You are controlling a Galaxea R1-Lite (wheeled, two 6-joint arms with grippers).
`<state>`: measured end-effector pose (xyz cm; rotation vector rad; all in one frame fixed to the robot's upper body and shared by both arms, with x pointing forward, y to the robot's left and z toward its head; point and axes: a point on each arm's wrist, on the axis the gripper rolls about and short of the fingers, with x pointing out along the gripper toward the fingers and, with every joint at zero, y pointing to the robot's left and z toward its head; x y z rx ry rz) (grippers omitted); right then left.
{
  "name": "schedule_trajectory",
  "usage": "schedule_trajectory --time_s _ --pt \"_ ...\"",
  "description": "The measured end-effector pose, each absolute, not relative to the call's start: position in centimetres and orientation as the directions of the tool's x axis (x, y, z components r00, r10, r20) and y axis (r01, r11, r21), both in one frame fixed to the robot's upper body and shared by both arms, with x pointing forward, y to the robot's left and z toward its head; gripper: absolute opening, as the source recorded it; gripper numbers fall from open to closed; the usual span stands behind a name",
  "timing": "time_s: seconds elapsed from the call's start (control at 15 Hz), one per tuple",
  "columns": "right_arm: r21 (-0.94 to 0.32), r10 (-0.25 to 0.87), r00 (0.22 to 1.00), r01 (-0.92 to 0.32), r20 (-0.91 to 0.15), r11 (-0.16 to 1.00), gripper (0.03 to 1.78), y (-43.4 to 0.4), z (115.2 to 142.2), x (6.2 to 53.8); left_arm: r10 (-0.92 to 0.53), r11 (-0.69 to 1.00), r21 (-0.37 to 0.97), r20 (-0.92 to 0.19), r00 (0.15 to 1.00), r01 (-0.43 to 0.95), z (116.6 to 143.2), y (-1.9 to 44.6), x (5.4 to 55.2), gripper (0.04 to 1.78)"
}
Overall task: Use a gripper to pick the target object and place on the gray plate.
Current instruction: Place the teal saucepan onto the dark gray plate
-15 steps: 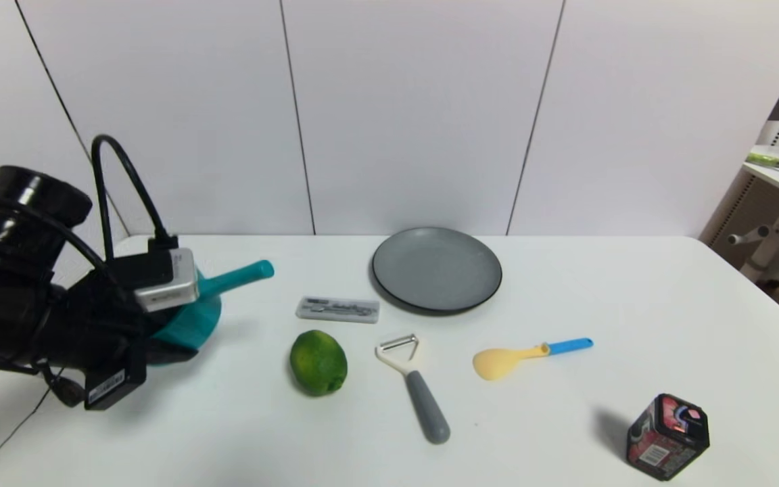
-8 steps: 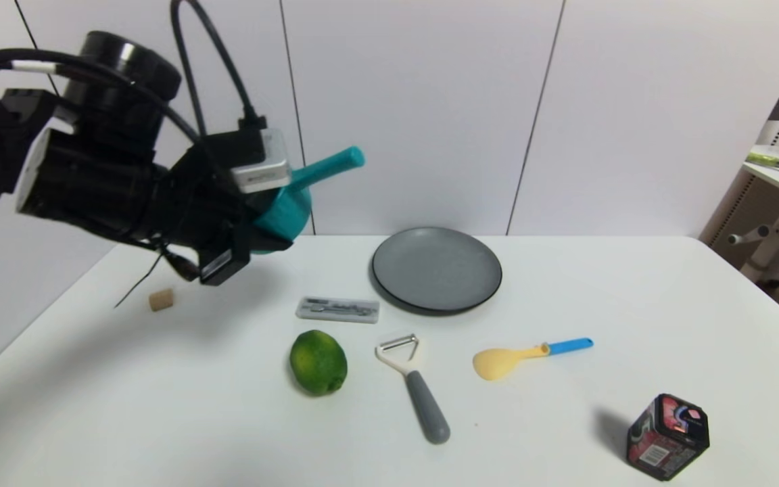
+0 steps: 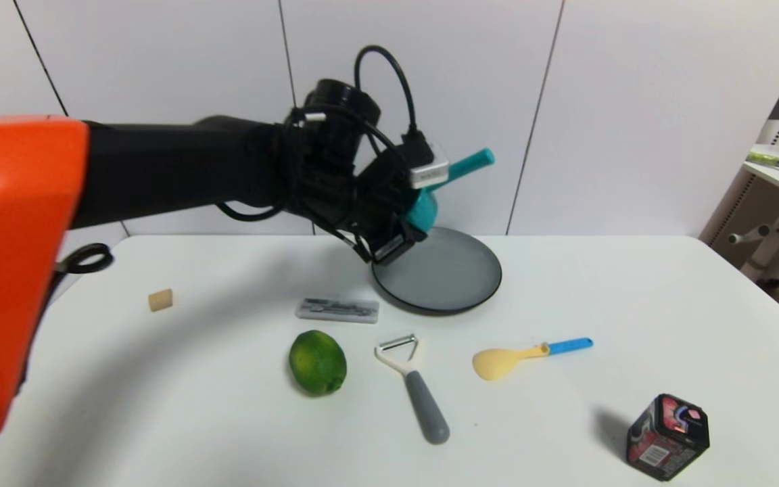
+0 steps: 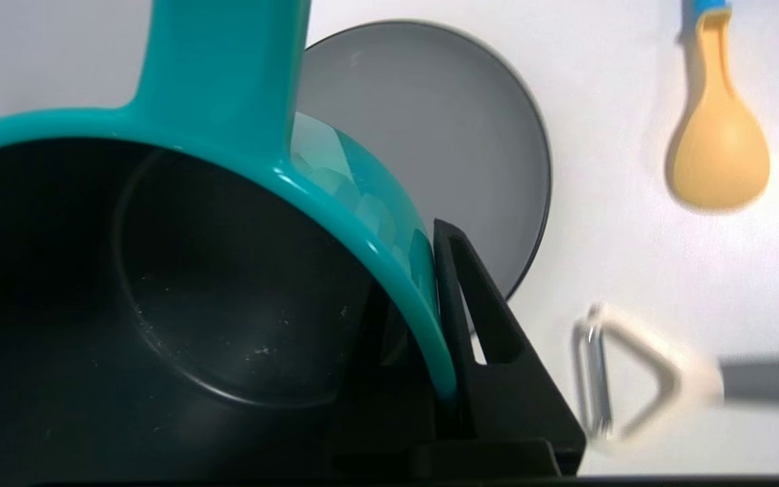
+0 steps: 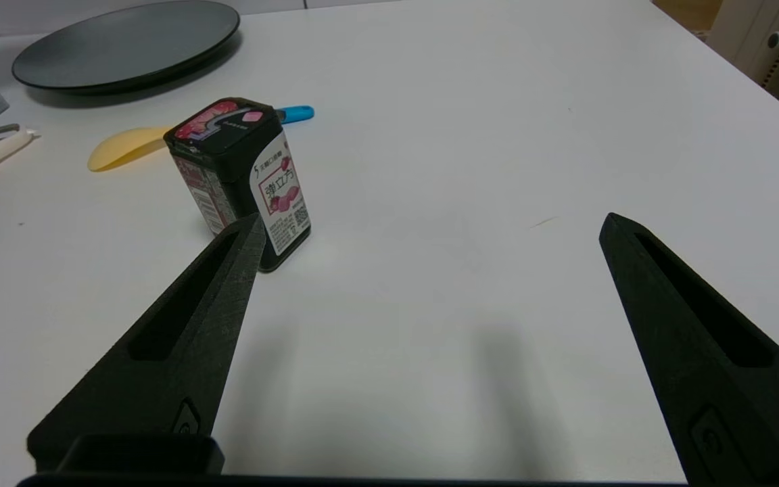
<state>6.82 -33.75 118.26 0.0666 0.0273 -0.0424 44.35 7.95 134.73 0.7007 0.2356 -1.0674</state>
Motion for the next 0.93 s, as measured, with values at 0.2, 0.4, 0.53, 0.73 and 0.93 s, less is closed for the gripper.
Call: schedule_trajectory --time_s 0.2,0.4,0.53,0.73,0.93 --pt "0.066 -0.041 0.999 0.043 -0.029 0.997 1.71 -33.7 118.2 6.8 -0.755 0.306 0.431 -0.433 0.492 0.849 131.4 4.9 46.6 0.14" --pt "0.066 -0.041 0.999 0.043 -0.028 0.997 1.71 -33.7 118.3 6.8 -0.771 0.317 0.434 -0.4 0.495 0.843 128.9 3.4 47.9 0.14" --pt "0.066 -0.041 0.999 0.043 -0.028 0.997 1.71 -33.7 118.3 6.8 -0.764 0.327 0.409 -0.416 0.493 0.852 127.9 3.2 48.3 0.42" --pt "0.066 -0.041 0.999 0.043 -0.028 0.997 1.71 -33.7 118.3 6.8 -0.76 0.326 0.408 -0.424 0.493 0.853 127.5 3.1 48.4 0.83" --pt "0.066 -0.041 0.999 0.043 -0.029 0.997 1.71 -33.7 118.3 6.8 -0.759 0.337 0.416 -0.411 0.505 0.845 128.4 3.6 48.4 1.11"
